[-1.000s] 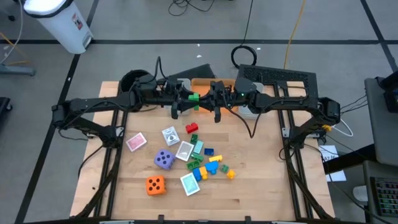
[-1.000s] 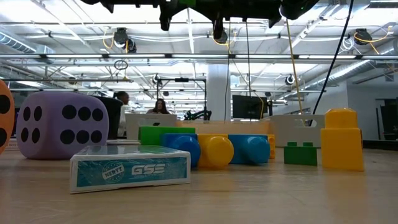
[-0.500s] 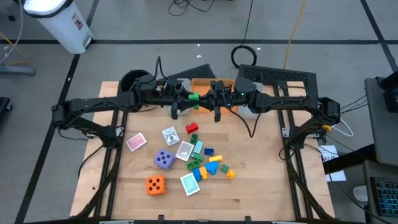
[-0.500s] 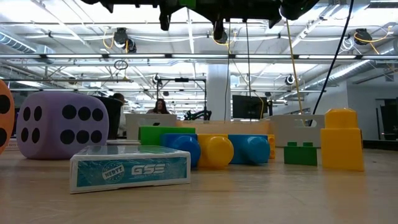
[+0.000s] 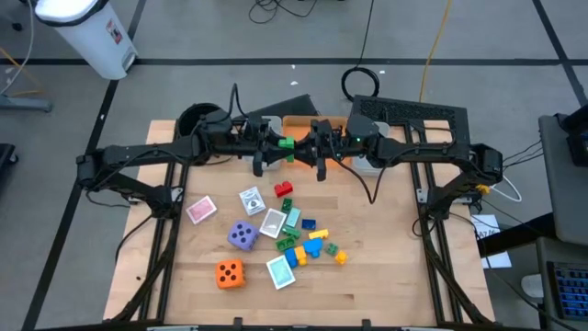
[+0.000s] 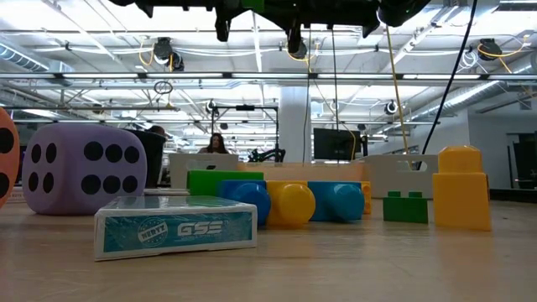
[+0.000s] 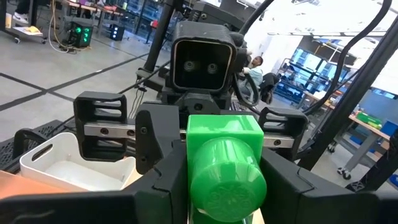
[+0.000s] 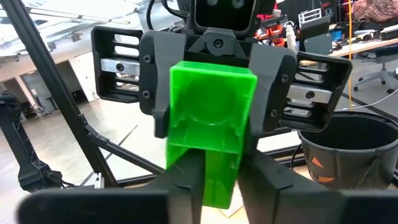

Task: Pick & Place Toys
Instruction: Put the top green game piece into the orange bin

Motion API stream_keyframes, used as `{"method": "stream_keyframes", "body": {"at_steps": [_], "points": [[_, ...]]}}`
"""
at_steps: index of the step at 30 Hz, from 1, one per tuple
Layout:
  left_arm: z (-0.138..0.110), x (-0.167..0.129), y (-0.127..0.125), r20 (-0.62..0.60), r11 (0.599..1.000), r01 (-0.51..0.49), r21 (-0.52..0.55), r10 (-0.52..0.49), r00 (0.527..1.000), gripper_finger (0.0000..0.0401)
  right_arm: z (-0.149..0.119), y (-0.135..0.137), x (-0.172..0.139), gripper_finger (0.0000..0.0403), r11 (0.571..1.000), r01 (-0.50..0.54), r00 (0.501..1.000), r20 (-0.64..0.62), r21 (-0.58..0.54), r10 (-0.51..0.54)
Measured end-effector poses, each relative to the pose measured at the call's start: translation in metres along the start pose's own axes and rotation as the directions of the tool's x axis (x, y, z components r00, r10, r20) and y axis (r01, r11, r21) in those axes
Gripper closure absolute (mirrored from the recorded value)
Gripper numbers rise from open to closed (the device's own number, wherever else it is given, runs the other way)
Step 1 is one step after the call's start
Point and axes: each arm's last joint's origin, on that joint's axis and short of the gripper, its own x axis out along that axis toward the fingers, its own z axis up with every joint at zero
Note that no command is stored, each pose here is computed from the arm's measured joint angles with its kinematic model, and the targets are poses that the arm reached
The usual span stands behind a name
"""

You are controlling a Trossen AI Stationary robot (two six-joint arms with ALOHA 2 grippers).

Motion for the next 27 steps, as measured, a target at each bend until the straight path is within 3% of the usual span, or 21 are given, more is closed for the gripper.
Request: {"method": "stream_keyframes", "body": {"at_steps": [7, 13, 27], "points": [[0.000, 0.000, 0.000, -0.001, 1.000, 0.001, 0.009, -0.001, 1.000, 0.0255, 0.000, -0.002, -0.001, 0.0245, 1.000, 0.007, 1.000, 0.001, 0.000, -0.007], [0.000, 0.000, 0.000, -0.001, 1.000, -0.002, 0.014, 0.002, 1.000, 0.0255, 0.003, -0.007, -0.003, 0.0205, 1.000, 0.022, 1.000, 0.005, 0.014, -0.022], [0.006, -0.007, 0.019, 0.006, 0.998, -0.051, 0.024, 0.051, 0.999, 0.0254, 0.023, -0.010, -0.028, 0.0191, 0.998, 0.066, 0.998, -0.019, 0.009, -0.066]]}}
